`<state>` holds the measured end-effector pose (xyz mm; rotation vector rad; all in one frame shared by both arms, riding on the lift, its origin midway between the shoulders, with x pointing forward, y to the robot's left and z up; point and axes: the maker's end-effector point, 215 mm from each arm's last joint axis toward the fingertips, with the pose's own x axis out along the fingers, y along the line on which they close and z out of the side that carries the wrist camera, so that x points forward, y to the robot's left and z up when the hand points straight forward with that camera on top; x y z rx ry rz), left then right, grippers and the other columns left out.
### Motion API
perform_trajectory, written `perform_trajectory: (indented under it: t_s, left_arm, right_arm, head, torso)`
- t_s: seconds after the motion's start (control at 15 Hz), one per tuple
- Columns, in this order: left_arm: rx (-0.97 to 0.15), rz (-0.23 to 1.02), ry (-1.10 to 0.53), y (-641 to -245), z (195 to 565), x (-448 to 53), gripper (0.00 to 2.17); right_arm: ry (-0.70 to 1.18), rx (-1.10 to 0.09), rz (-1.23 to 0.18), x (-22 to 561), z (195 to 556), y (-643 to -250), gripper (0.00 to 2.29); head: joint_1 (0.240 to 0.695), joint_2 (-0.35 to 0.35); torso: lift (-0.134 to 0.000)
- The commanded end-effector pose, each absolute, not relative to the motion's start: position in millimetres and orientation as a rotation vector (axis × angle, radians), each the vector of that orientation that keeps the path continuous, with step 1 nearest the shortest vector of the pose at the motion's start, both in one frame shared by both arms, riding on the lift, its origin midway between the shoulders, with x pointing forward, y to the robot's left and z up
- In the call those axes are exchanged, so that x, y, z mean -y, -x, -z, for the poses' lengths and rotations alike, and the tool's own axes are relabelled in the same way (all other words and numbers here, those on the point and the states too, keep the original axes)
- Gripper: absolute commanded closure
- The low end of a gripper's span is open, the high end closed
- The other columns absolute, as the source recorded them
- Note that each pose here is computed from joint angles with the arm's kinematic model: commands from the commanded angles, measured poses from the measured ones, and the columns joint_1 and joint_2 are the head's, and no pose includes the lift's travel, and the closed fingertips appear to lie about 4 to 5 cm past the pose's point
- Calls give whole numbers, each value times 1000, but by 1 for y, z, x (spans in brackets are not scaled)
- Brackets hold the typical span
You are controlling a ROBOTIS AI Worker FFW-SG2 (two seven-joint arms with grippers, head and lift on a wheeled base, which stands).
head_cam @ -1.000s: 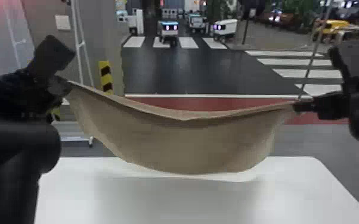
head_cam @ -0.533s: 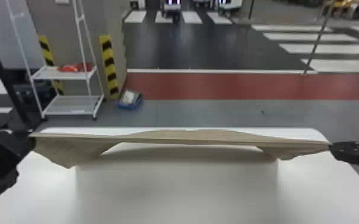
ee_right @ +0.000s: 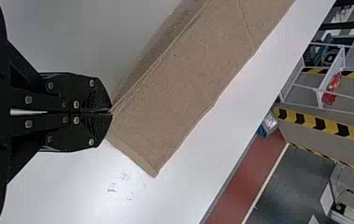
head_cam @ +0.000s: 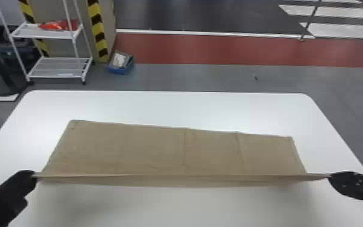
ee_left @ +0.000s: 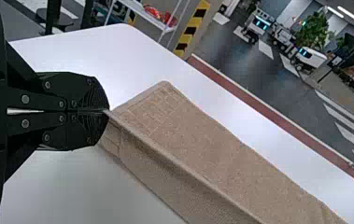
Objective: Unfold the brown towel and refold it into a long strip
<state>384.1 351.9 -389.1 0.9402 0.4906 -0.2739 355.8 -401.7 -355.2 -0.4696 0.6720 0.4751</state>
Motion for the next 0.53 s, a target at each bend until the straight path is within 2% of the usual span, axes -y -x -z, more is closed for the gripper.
perform_trajectory:
  t_s: [0.0, 0.27, 0.47]
  left_arm:
    - [-485, 272, -946, -395, 377, -359, 2142]
    - [-469, 333, -958, -458, 357, -338, 2142]
    - [-494, 353, -999, -507, 359, -332, 2142]
  right_arm:
    - [450, -666, -448, 408, 349, -362, 2253]
    - [362, -722, -423, 410, 355, -410, 2253]
    - [347, -783, -431, 407, 366, -443, 2253]
  head:
    - [695, -79]
    - [695, -92]
    - [695, -93]
  torso:
    - [-118]
    - [-118]
    - [-118]
